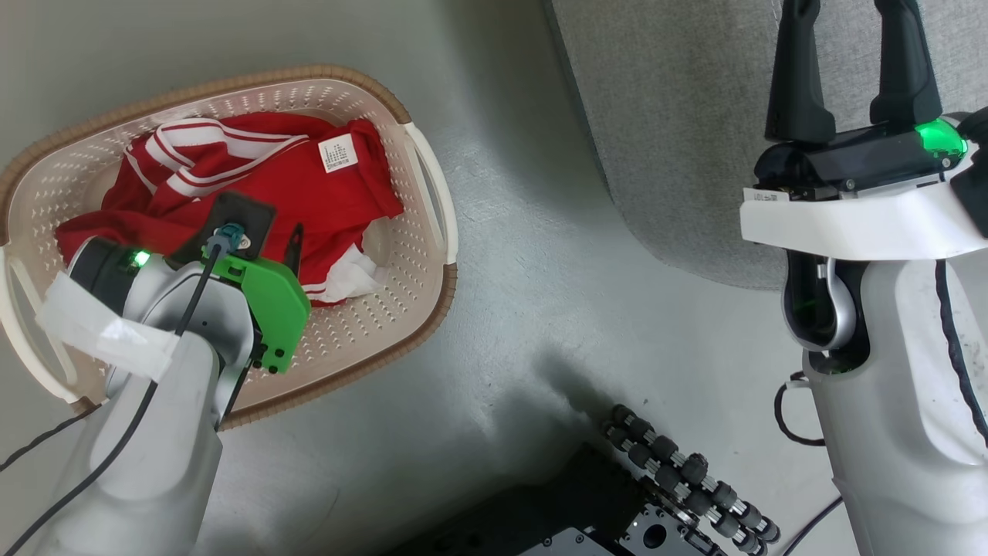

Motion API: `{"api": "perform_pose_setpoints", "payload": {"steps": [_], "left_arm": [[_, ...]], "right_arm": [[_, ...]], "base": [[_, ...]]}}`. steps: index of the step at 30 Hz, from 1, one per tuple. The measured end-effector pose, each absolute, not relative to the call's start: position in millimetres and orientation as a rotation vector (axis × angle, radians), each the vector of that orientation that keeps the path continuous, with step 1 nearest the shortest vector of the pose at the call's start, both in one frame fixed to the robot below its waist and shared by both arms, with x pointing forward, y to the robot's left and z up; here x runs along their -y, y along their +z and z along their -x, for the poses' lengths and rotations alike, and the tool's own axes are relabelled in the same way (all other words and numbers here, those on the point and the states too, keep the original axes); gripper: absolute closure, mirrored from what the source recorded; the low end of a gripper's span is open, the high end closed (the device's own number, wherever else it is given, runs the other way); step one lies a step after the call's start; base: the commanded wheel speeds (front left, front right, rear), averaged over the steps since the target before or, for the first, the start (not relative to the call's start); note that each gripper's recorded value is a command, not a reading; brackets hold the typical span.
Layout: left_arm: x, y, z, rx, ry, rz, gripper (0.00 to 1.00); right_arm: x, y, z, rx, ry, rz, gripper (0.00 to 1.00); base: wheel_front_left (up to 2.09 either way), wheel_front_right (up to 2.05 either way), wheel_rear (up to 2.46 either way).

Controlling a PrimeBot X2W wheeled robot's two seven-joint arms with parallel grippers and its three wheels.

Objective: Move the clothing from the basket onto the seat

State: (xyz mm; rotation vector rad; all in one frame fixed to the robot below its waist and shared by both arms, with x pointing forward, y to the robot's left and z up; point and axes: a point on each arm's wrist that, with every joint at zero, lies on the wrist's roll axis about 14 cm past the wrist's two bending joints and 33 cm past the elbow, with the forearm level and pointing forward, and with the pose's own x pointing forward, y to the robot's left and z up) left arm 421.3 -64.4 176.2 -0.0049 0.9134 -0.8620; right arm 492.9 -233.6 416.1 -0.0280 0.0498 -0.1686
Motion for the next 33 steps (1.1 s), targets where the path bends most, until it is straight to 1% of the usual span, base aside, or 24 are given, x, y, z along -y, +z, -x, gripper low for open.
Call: {"api": "perform_pose_setpoints", "payload": {"steps": [13, 29, 33], "left_arm": [[61, 163, -406, -1.000, -0.890, -0.028, 0.00], [57, 145, -417, -1.024, -0.880, -0.045, 0.00], [54, 137, -414, -1.045, -0.877, -0.050, 0.00]], "right_arm": [[227, 413, -498, -0.044, -0.145, 0.040, 0.00], [220, 394, -503, -0.072, -0.122, 0.047, 0.00], [218, 391, -506, -0.074, -0.116, 0.046, 0.00]], "base": [[0.00, 0.00, 0.00], [0.00, 0.00, 0.00], [0.00, 0.00, 0.00]]}}
